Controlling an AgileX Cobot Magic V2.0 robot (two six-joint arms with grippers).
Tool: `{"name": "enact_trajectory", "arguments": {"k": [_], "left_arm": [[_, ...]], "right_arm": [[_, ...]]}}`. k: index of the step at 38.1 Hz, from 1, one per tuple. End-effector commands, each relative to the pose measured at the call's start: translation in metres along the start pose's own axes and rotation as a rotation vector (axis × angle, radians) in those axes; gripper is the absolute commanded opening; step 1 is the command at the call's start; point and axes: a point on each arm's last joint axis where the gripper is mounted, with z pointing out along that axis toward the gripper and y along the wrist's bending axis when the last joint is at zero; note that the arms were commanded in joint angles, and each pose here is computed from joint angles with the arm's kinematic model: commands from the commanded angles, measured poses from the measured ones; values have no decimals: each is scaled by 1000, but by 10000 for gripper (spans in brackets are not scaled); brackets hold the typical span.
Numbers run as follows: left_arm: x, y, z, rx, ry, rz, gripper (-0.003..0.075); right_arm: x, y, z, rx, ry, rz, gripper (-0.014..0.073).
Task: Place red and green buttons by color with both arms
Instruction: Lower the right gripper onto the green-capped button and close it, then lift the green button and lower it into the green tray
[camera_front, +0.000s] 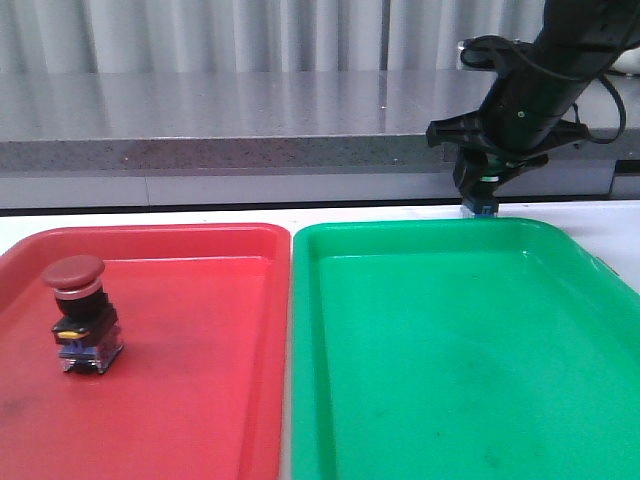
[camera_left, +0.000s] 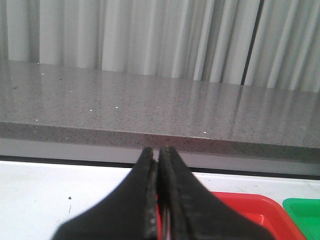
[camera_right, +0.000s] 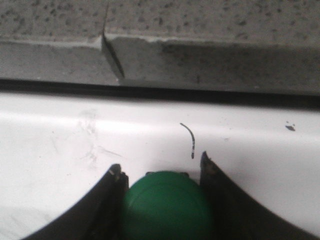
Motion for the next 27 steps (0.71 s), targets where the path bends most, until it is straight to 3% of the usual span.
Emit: {"name": "enact_trajectory", "arguments": {"k": [1, 6, 11, 20, 27], "left_arm": [[-16, -3, -6, 30, -119, -13, -20], [-16, -3, -6, 30, -119, -13, -20], [-16, -3, -6, 30, -119, -13, -20], [-16, -3, -6, 30, -119, -13, -20], [-16, -3, -6, 30, -119, -13, -20]], "right_arm": [[-44, 7, -58, -26, -202, 2, 44], [-46, 20, -96, -54, -265, -16, 43], [-23, 38, -132, -95, -296, -46, 43], [56, 67, -168, -193, -282, -126, 43], [115, 75, -160, -228, -175, -184, 46]]}}
